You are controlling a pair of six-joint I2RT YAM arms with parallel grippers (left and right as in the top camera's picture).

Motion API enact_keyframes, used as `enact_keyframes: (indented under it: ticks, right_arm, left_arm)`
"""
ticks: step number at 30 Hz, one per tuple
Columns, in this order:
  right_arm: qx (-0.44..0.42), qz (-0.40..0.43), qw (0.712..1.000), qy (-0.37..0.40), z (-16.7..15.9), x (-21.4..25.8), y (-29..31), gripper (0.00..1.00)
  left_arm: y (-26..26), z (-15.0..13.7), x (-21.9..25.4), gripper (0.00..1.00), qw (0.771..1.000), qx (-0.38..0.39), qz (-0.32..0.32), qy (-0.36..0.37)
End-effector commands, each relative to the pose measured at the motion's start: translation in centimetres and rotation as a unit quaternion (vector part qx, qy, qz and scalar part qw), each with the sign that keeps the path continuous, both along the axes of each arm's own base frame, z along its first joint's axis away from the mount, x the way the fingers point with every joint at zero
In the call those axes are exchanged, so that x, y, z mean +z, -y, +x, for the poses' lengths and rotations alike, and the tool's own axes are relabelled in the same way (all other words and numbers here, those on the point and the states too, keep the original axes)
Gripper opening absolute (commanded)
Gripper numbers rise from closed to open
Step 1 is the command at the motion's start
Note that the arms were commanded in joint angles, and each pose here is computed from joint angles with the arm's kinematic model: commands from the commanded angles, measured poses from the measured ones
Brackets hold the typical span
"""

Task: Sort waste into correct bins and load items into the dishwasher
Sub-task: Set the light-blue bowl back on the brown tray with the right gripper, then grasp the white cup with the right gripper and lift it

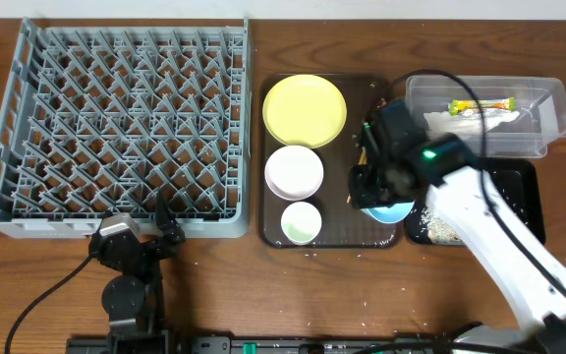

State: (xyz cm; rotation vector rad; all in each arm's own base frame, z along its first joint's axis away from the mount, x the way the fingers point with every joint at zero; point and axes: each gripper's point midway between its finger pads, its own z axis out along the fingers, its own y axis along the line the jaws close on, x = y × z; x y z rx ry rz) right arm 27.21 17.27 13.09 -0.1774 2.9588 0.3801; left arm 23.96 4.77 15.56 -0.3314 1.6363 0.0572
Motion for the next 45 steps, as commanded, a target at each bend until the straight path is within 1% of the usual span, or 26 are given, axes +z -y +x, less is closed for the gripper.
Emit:
enact_keyframes:
  ticks: [1, 6, 15, 16, 17, 18, 19, 20, 22, 25, 28, 30, 33, 35, 36, 40, 45]
  right_arm:
    - [-0.003, -0.046, 0.999, -0.01, 0.6, -1.9, 0.4, 0.01]
    - [0.01, -0.065, 0.996, -0.056, 0.2, -4.9, 0.0, 0.01]
    - [0.031, -0.086, 0.99, -0.105, -0.6, -8.3, -0.3, 0.02]
    - [0.031, -0.088, 0.99, -0.108, -0.7, -8.5, -0.2, 0.03]
    - [0.032, -0.089, 0.989, -0.11, -0.7, -8.6, -0.2, 0.07]
    - [0.032, -0.088, 0.99, -0.109, -0.6, -8.6, -0.3, 0.13]
    - [0.031, -0.088, 0.99, -0.108, -0.6, -8.6, -0.3, 0.2]
    - [0.03, -0.086, 0.99, -0.107, -0.5, -8.6, -0.3, 0.24]
    - [0.028, -0.08, 0.991, -0.103, -0.2, -8.2, -0.4, 0.27]
    - [0.035, -0.056, 0.993, -0.099, 0.5, -6.9, -1.3, 0.29]
    - [0.045, -0.03, 0.995, -0.08, 1.8, -4.6, -2.5, 0.3]
    - [0.054, -0.019, 0.996, -0.064, 2.6, -3.0, -3.3, 0.34]
    - [0.078, 0.008, 0.996, -0.047, 3.1, -1.0, -5.0, 0.47]
    - [0.089, 0.014, 0.995, -0.042, 2.9, -0.6, -5.8, 0.53]
    - [0.094, 0.013, 0.995, -0.042, 2.7, -0.7, -6.1, 0.54]
    - [0.115, 0.003, 0.992, -0.057, 1.3, -1.3, -7.0, 0.54]
    - [0.131, -0.034, 0.988, -0.078, -0.3, -2.8, -7.0, 0.52]
  left_arm:
    - [-0.2, -0.1, -1.8, 0.93, 1.0, 0.006, -0.006, -0.025]
    - [-0.2, -0.1, -1.8, 0.93, 1.0, 0.006, -0.006, -0.025]
    - [-0.2, -0.1, -1.8, 0.93, 1.0, 0.006, -0.006, -0.025]
    - [-0.2, -0.1, -1.8, 0.93, 1.0, 0.006, -0.006, -0.025]
    - [-0.2, -0.1, -1.8, 0.93, 1.0, 0.006, -0.006, -0.025]
    - [-0.2, -0.1, -1.8, 0.93, 1.0, 0.006, -0.006, -0.025]
    - [-0.2, -0.1, -1.8, 0.93, 1.0, 0.006, -0.006, -0.025]
    - [-0.2, -0.1, -1.8, 0.93, 1.0, 0.006, -0.006, -0.025]
    - [-0.2, -0.1, -1.8, 0.93, 1.0, 0.006, -0.006, -0.025]
    - [-0.2, -0.1, -1.8, 0.93, 1.0, 0.006, -0.006, -0.025]
    - [-0.2, -0.1, -1.8, 0.93, 1.0, 0.006, -0.006, -0.025]
    - [-0.2, -0.1, -1.7, 0.93, 1.0, 0.006, -0.007, -0.023]
    - [0.0, 0.0, -0.9, 0.93, 1.0, 0.003, -0.018, -0.005]
    - [0.3, -0.1, 0.3, 0.93, 1.0, -0.007, -0.019, 0.0]
    - [0.4, -0.2, 0.8, 0.93, 1.0, -0.01, -0.019, 0.001]
    - [0.5, -1.1, 3.5, 0.93, 0.999, -0.009, -0.027, -0.019]
    - [1.7, -1.3, 7.0, 0.93, 0.995, -0.04, -0.04, -0.081]
